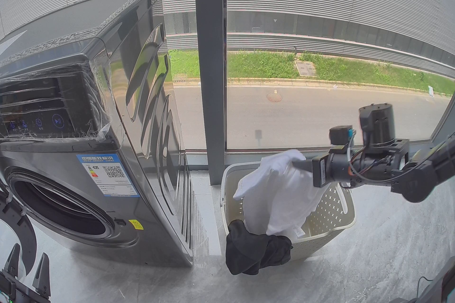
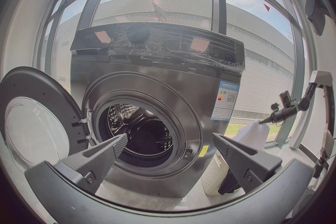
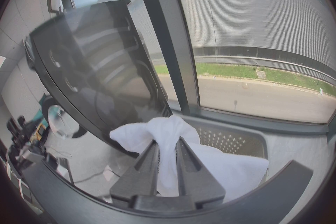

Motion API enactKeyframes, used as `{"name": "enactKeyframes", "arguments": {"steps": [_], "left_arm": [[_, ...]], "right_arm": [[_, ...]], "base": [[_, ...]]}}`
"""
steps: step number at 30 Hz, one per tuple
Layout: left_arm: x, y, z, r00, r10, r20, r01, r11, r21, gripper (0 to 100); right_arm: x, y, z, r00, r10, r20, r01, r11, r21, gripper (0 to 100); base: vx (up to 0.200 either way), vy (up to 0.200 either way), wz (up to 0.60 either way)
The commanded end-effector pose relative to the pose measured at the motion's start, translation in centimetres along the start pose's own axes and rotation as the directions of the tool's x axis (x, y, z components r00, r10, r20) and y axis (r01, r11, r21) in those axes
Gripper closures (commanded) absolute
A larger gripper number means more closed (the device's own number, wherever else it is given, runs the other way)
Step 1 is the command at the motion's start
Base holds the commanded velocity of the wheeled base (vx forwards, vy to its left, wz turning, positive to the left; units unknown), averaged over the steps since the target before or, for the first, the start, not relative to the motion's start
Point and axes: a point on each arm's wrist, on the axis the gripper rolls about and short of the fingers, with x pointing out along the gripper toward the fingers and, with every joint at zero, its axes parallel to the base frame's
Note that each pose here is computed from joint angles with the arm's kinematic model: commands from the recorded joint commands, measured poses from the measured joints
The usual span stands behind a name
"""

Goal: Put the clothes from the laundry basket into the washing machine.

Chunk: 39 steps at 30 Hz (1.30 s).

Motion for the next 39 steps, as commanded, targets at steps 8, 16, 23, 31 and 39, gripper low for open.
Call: {"name": "enactKeyframes", "arguments": {"steps": [8,16,23,31,39], "left_arm": [[-0.1,0.0,-0.2,1.000,-0.001,0.009,0.001,1.000,0.000,0],[-0.1,0.0,-0.2,1.000,-0.009,0.007,0.009,1.000,0.004,0],[-0.1,0.0,-0.2,1.000,-0.010,0.005,0.010,1.000,0.005,0],[-0.1,0.0,-0.2,1.000,-0.010,0.006,0.010,1.000,0.005,0],[-0.1,0.0,-0.2,1.000,-0.010,0.006,0.010,1.000,0.005,0]], "right_arm": [[-15.5,5.6,5.8,0.883,0.203,0.423,-0.220,0.975,-0.010,100],[-19.7,9.3,3.6,0.803,0.414,0.429,-0.404,0.907,-0.120,100],[-19.9,9.4,3.6,0.799,0.420,0.430,-0.402,0.905,-0.137,100],[-19.3,10.0,2.7,0.803,0.458,0.381,-0.439,0.887,-0.143,100],[-19.1,10.4,2.4,0.800,0.476,0.364,-0.456,0.878,-0.146,100]], "base": [[0.000,0.000,0.00],[0.000,0.000,0.00],[-0.200,0.000,0.00],[-0.200,0.000,0.00],[-0.200,0.000,0.00]]}}
